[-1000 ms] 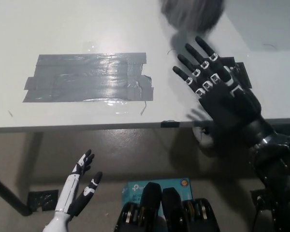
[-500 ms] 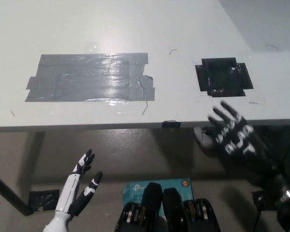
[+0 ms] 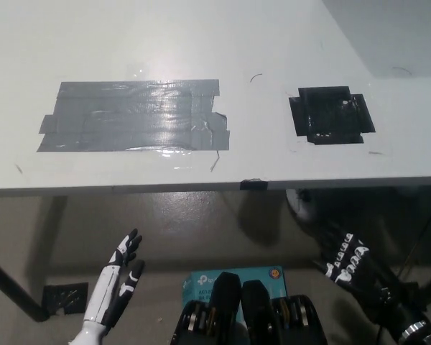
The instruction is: A grey duster is kept infront of the robot in the middle of the table and the robot extends its right arm to grab the duster, picks it up and hands it to a person
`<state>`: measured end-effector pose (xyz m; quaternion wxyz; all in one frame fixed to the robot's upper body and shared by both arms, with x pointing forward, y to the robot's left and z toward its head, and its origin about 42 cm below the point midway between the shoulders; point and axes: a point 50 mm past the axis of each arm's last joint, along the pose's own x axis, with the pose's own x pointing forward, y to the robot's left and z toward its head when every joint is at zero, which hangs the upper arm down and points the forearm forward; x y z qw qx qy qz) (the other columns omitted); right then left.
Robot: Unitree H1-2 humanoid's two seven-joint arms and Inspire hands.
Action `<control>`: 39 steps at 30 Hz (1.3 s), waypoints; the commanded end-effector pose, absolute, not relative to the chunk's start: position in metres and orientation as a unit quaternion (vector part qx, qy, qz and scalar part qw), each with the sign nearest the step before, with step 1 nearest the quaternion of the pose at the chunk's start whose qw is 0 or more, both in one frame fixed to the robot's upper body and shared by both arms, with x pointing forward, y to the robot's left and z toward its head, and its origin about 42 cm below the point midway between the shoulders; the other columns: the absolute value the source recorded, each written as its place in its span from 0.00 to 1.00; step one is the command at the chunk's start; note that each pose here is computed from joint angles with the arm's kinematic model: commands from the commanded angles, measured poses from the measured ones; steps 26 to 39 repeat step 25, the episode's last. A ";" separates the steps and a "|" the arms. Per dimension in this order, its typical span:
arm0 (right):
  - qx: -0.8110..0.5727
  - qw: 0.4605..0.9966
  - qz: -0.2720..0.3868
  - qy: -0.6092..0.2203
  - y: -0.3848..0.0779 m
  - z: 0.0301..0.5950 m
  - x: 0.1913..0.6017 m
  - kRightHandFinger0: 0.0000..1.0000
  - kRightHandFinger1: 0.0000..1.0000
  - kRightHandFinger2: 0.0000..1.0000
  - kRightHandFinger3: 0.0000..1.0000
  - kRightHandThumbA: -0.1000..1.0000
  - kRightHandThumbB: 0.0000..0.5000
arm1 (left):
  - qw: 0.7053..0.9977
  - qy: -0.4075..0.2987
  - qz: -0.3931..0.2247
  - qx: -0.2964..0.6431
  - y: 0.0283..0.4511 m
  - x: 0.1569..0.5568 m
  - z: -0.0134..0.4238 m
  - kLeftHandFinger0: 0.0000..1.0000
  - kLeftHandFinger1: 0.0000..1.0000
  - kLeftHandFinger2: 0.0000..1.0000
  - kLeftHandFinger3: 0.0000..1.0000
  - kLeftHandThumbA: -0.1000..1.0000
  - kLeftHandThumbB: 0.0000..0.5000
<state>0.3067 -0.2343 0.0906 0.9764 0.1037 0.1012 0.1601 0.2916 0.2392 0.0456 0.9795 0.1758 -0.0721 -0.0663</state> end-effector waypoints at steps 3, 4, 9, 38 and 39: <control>-0.097 0.983 0.154 -0.015 -0.239 0.092 0.301 1.00 1.00 1.00 1.00 1.00 0.66 | 0.979 -0.086 -0.061 0.176 0.242 0.279 0.045 1.00 1.00 1.00 1.00 0.98 0.57; -0.099 0.983 0.153 -0.014 -0.239 0.091 0.300 1.00 1.00 1.00 1.00 1.00 0.65 | 0.979 -0.085 -0.060 0.176 0.242 0.278 0.044 1.00 1.00 1.00 1.00 0.98 0.57; -0.107 0.982 0.154 -0.014 -0.239 0.087 0.297 1.00 1.00 1.00 1.00 1.00 0.68 | 0.980 -0.075 -0.058 0.173 0.241 0.274 0.038 1.00 1.00 1.00 1.00 0.99 0.60; -0.136 0.978 0.156 -0.027 -0.236 0.087 0.303 1.00 1.00 1.00 1.00 1.00 0.66 | 0.979 -0.081 -0.059 0.177 0.242 0.279 0.042 1.00 1.00 1.00 1.00 1.00 0.59; -0.136 0.978 0.156 -0.027 -0.236 0.087 0.303 1.00 1.00 1.00 1.00 1.00 0.66 | 0.979 -0.081 -0.059 0.177 0.242 0.279 0.042 1.00 1.00 1.00 1.00 1.00 0.59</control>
